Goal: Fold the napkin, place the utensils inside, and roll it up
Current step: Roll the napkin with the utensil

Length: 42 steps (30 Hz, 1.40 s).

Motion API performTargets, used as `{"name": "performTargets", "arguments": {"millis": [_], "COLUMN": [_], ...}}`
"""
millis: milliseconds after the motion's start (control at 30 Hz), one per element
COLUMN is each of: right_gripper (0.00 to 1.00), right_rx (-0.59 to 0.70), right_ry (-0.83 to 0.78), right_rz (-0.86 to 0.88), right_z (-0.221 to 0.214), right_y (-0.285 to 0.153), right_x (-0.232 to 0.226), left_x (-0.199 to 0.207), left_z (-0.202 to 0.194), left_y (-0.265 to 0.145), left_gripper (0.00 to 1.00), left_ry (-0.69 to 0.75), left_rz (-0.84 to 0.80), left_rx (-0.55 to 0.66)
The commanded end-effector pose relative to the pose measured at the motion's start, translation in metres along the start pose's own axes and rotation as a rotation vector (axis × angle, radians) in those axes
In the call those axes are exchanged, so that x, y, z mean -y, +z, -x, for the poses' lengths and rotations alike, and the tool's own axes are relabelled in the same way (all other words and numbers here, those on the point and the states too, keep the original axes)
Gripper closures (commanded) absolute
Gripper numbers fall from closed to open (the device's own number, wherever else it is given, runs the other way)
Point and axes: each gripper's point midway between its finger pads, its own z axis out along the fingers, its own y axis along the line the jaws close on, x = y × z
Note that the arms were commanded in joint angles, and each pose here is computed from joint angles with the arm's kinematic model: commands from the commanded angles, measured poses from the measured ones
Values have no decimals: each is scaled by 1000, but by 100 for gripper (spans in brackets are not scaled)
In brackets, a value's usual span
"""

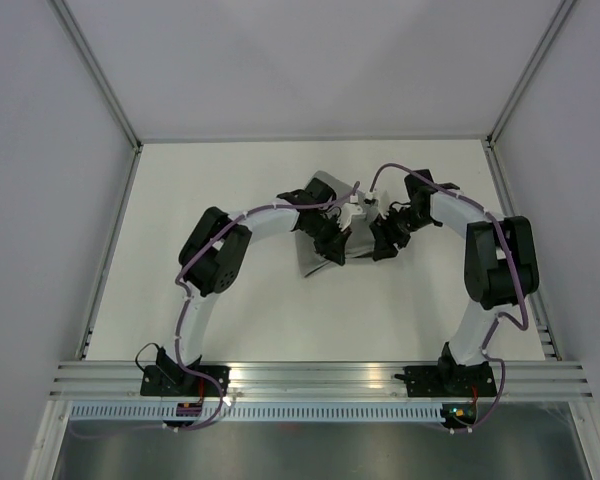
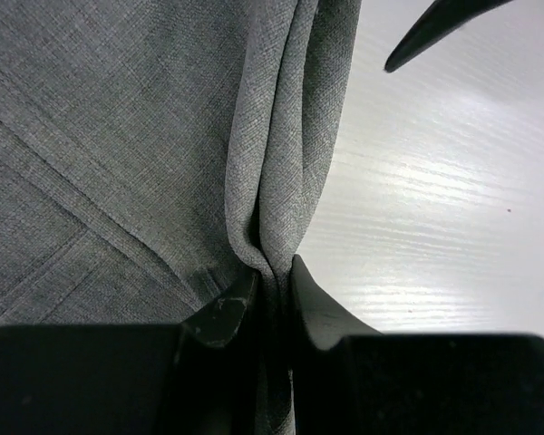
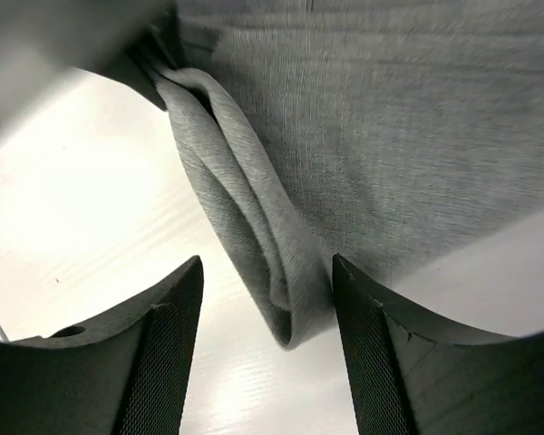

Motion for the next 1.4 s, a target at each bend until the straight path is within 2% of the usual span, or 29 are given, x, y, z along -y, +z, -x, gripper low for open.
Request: {"name": "performTargets", "arguments": {"millis": [0,167,267,533,767,900,1067,1367], "right_gripper": [35,36,38,40,40,40,39,39], "right_rx": [162,182,220,288,187,175,170,97], "right_ry": [-138,-128,-175,-458,-673,-789,-832,-905], "right_rz": [-118,-142,-183,-267,-256,-302,-334,-276], "right_z": [50,47,47,48,31,38,44,30], "right_y": [-17,-17,-23,-34,6,26,35,55], "right_x": [11,19,17,-15,-56,-67,-66,-78], "left_x": [5,8,12,19,25,28,30,30], "left_z": [-56,-57,-54,-62,-71,-75,-79,-82], "left_y": [-3,-3,-6,0,7,10,12,12], "left_gripper": [98,98,98,98,98,98,98,98], "left_ry": [-246,-308,-344,-462,-528,-538,-552,-556], "left_rz": [-73,-126,-161,-267,-334,-354,-373,-385], "left_rx": [-157,-185,-198,-239,-251,-255,-260,-261]}}
